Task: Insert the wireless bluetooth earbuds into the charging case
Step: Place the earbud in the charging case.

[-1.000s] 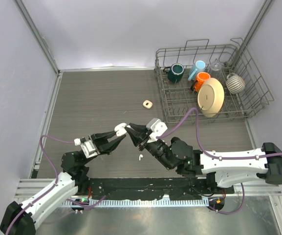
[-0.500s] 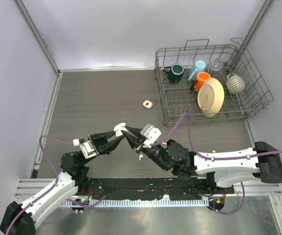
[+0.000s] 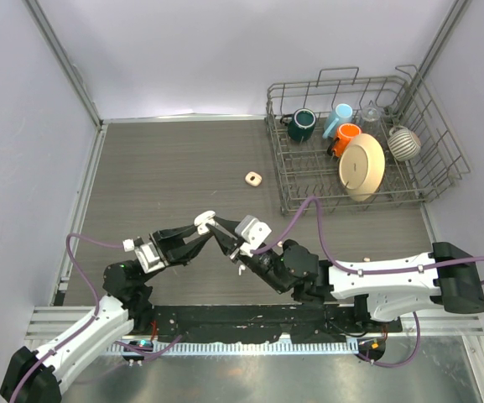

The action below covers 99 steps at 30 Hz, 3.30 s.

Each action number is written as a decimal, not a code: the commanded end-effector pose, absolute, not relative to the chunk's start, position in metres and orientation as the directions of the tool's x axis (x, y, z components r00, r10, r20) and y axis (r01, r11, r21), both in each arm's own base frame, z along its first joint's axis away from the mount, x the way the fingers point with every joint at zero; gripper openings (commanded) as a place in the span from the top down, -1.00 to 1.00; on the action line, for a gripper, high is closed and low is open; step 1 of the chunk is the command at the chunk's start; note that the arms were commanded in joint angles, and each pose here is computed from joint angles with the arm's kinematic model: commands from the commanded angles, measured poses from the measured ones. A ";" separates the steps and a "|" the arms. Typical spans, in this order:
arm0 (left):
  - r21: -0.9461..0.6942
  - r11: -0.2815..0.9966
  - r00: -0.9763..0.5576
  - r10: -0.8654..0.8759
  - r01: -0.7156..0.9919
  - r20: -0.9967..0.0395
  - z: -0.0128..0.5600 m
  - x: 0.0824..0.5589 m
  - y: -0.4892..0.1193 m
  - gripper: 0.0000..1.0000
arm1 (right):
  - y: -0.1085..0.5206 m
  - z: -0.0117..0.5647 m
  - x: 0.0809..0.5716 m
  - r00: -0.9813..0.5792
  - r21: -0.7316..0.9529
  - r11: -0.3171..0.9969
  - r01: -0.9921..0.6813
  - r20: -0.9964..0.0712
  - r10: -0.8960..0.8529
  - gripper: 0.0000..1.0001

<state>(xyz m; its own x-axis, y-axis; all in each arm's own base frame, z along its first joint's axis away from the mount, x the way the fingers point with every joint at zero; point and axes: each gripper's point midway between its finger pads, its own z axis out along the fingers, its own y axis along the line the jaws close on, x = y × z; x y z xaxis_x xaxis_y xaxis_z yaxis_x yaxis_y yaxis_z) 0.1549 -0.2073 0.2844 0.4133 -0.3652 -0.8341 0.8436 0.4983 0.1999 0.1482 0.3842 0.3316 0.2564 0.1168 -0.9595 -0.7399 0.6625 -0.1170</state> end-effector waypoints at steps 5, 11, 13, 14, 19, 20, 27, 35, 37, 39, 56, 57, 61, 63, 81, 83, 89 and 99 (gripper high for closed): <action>0.228 0.489 0.444 -0.389 0.842 -0.807 0.290 0.147 -0.206 1.00 | 0.374 0.386 0.151 0.274 -0.024 0.671 -0.741 -0.923 0.270 0.99; 0.235 0.482 0.456 -0.413 0.844 -0.788 0.298 0.142 -0.205 1.00 | 0.372 0.378 0.157 0.277 -0.033 0.682 -0.731 -0.927 0.251 0.99; 0.220 0.481 0.447 -0.430 0.849 -0.784 0.301 0.141 -0.203 1.00 | 0.374 0.374 0.158 0.274 -0.041 0.680 -0.732 -0.931 0.239 0.99; 0.211 0.483 0.441 -0.433 0.850 -0.786 0.301 0.142 -0.203 1.00 | 0.373 0.372 0.159 0.273 -0.044 0.682 -0.730 -0.933 0.233 0.99; 0.203 0.476 0.441 -0.467 0.856 -0.766 0.305 0.137 -0.200 1.00 | 0.374 0.366 0.162 0.275 -0.050 0.679 -0.732 -0.934 0.227 0.98; 0.204 0.476 0.444 -0.472 0.856 -0.761 0.307 0.136 -0.200 1.00 | 0.374 0.366 0.162 0.268 -0.043 0.676 -0.736 -0.935 0.233 0.99; 0.196 0.472 0.438 -0.483 0.860 -0.758 0.310 0.136 -0.200 1.00 | 0.378 0.363 0.158 0.255 -0.037 0.651 -0.758 -0.936 0.244 0.99; 0.169 0.474 0.424 -0.505 0.864 -0.752 0.315 0.138 -0.199 1.00 | 0.379 0.357 0.158 0.256 -0.046 0.647 -0.761 -0.938 0.235 0.98; 0.157 0.474 0.418 -0.516 0.866 -0.747 0.317 0.138 -0.198 1.00 | 0.378 0.355 0.158 0.261 -0.055 0.650 -0.758 -0.939 0.225 0.99; 0.149 0.474 0.415 -0.527 0.868 -0.742 0.320 0.137 -0.197 1.00 | 0.377 0.353 0.159 0.267 -0.065 0.655 -0.753 -0.940 0.214 0.99; 0.106 0.513 0.419 -0.544 0.852 -0.727 0.324 0.143 -0.189 1.00 | 0.373 0.341 0.150 0.350 -0.201 0.612 -0.765 -0.927 0.133 0.98; 0.106 0.513 0.419 -0.544 0.852 -0.727 0.324 0.143 -0.189 1.00 | 0.374 0.342 0.149 0.352 -0.205 0.607 -0.768 -0.927 0.132 0.99; 0.117 0.509 0.420 -0.535 0.853 -0.733 0.322 0.143 -0.191 1.00 | 0.380 0.342 0.148 0.351 -0.215 0.596 -0.774 -0.928 0.121 0.98; 0.131 0.502 0.420 -0.522 0.855 -0.742 0.318 0.143 -0.193 1.00 | 0.383 0.340 0.149 0.346 -0.217 0.592 -0.776 -0.932 0.112 0.99; 0.169 0.522 0.434 -0.440 0.836 -0.786 0.297 0.154 -0.201 1.00 | 0.352 0.415 0.150 0.145 0.118 0.609 -0.785 -0.920 0.365 -0.60; 0.179 0.517 0.437 -0.433 0.837 -0.788 0.295 0.153 -0.202 1.00 | 0.334 0.421 0.161 0.106 0.202 0.657 -0.726 -0.912 0.397 -0.64; 0.227 0.518 0.479 -0.424 0.824 -0.769 0.298 0.148 -0.201 1.00 | 0.321 0.406 0.188 -0.233 0.461 0.631 -0.624 -0.881 0.413 -0.68; 0.276 0.509 0.523 -0.442 0.815 -0.729 0.303 0.132 -0.195 1.00 | 0.342 0.343 0.167 -0.645 0.748 0.384 -0.541 -0.662 0.382 -0.68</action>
<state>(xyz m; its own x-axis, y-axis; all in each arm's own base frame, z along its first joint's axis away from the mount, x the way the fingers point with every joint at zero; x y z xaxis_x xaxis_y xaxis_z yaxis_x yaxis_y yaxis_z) 0.1378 -0.1990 0.3149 0.4899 -0.4524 -0.7452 0.8318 0.4983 0.2443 0.1997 0.3204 0.3641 -0.4186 0.4203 -0.8051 -0.5891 0.5490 0.5929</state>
